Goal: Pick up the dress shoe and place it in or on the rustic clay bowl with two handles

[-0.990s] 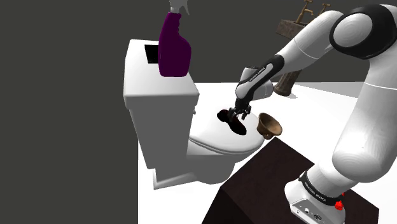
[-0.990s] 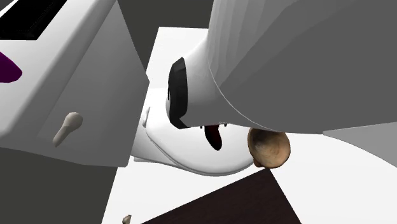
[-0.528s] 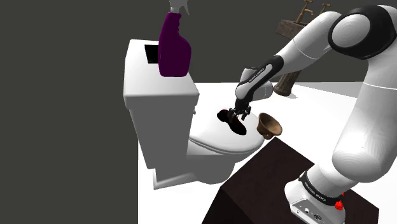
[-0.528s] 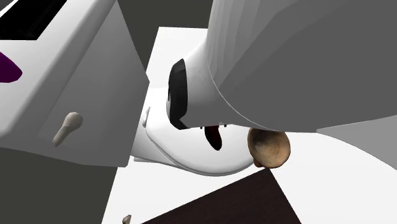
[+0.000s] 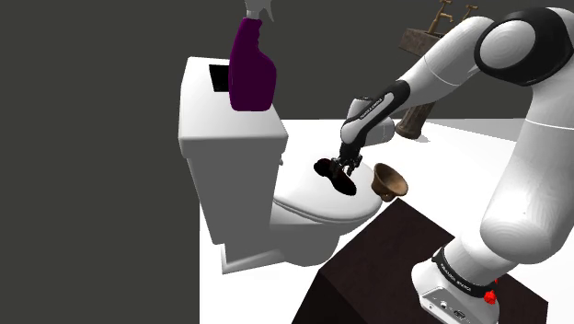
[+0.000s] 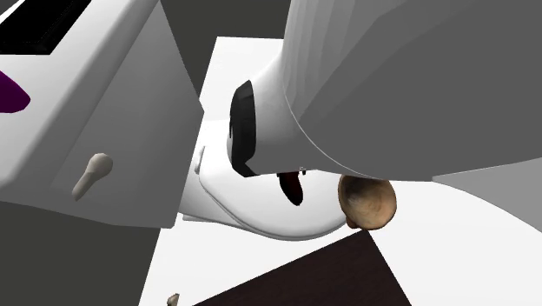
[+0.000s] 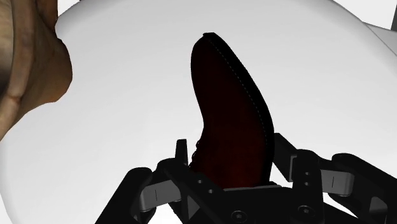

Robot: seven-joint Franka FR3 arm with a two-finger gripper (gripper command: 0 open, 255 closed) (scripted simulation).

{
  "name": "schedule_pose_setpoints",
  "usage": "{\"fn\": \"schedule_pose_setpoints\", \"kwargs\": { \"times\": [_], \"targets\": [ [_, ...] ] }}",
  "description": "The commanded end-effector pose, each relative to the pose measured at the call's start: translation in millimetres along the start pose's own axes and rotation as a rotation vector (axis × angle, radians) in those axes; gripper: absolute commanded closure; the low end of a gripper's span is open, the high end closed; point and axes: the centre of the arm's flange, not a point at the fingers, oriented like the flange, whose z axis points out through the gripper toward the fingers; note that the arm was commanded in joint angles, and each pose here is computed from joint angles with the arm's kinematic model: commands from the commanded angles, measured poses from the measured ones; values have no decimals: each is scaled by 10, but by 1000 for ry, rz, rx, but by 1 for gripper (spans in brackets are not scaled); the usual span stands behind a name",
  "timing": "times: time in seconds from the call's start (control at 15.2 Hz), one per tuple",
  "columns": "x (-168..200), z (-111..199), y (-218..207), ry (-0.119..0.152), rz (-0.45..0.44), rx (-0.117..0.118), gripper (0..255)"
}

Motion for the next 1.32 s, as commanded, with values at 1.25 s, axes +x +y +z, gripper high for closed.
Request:
{"fn": "schedule_pose_setpoints", "kwargs": {
  "times": [1.25],
  "targets": [
    [-67, -894, 23, 0, 0, 0, 255]
  ]
}}
